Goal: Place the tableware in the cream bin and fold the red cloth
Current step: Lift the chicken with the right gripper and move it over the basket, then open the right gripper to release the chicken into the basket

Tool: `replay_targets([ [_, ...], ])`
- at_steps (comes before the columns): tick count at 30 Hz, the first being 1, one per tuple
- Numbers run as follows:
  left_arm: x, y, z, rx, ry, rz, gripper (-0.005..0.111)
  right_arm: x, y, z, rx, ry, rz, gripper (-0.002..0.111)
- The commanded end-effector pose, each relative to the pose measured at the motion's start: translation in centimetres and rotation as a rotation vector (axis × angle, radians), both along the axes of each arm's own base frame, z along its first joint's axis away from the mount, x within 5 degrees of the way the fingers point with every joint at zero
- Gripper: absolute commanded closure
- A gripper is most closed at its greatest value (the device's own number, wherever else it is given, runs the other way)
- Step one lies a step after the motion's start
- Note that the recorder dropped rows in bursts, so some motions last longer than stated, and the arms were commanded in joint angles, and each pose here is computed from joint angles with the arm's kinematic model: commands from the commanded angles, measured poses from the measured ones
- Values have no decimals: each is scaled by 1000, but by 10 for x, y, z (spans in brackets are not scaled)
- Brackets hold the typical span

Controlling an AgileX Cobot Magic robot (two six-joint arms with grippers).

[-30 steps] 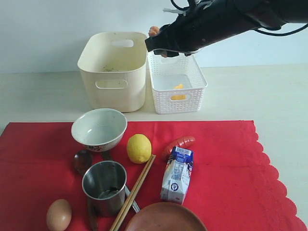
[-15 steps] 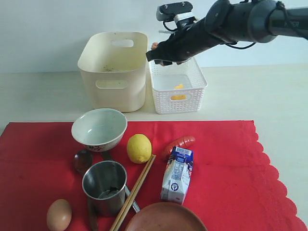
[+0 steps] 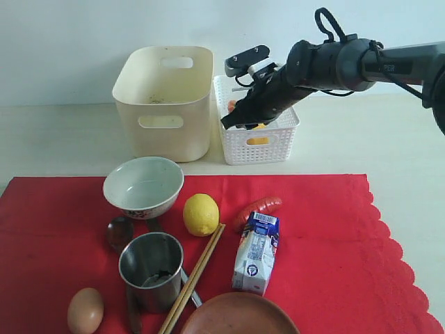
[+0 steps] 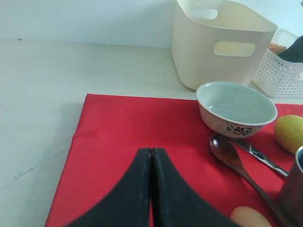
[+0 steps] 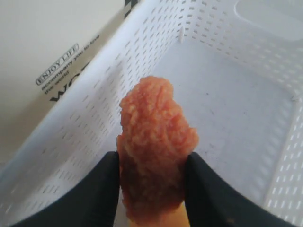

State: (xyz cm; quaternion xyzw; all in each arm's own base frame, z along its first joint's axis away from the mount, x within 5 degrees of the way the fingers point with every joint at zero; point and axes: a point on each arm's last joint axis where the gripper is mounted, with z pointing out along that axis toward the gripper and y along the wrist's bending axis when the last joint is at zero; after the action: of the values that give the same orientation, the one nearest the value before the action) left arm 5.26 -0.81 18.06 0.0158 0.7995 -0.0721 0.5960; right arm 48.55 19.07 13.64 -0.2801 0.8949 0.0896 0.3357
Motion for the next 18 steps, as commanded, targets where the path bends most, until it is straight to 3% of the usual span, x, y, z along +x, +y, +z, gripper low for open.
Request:
replay_targets([
  [1, 0, 0, 1, -10, -13, 6, 107, 2, -2, 3, -1, -7, -5, 65],
  [5, 0, 0, 1, -10, -13, 6, 107, 0, -3, 21, 35, 6, -39, 34],
  [7, 0, 0, 1, -10, -13, 6, 107, -4, -4, 34, 42, 15, -35, 26],
  [18, 0, 0, 1, -10, -13, 6, 107, -36, -10, 108, 79, 112, -33, 24],
])
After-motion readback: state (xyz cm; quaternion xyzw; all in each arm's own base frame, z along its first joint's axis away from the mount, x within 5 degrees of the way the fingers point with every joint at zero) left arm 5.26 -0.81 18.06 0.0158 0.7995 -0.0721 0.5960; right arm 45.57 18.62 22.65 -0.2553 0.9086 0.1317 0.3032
